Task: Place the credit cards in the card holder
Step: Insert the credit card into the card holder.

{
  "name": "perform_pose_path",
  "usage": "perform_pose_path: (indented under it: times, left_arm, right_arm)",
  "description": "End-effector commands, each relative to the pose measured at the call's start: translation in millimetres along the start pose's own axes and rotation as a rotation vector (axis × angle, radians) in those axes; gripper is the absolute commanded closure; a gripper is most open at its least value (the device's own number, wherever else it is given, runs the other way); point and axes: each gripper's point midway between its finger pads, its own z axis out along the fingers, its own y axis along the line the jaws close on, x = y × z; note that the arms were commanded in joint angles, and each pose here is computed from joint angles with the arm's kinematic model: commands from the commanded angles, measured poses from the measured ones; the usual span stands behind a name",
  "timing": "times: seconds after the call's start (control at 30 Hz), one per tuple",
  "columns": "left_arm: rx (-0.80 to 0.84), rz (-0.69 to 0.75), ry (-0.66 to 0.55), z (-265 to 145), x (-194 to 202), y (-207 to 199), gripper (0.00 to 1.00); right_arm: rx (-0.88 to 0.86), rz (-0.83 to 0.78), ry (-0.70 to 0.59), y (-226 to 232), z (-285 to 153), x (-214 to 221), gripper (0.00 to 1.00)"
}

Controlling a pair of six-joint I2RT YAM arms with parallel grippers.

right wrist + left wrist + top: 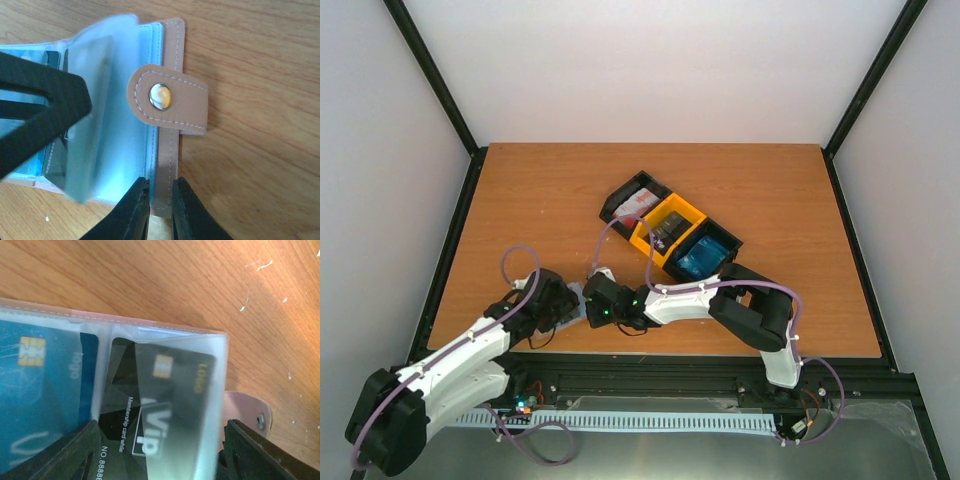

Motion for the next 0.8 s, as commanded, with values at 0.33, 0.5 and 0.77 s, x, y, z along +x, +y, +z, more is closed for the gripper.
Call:
perform_pose_path:
  times: [0.33,0.5,0.77]
  left_arm:
    - [0.152,-0.006,0.084,-5,18,-16,0.31]
    - [0.196,-0.031,0.047,-12,12,-20,0.31]
    - [0.093,-0.051,-0.026,-16,1,2,0.26]
  right_arm:
    - [0.053,0.006,0.097,-20,15,28,0.87]
    - [0.039,0.002,0.085,-17,12,25,0.86]
    - [0.041,0.000,0.085,-18,12,25,0.85]
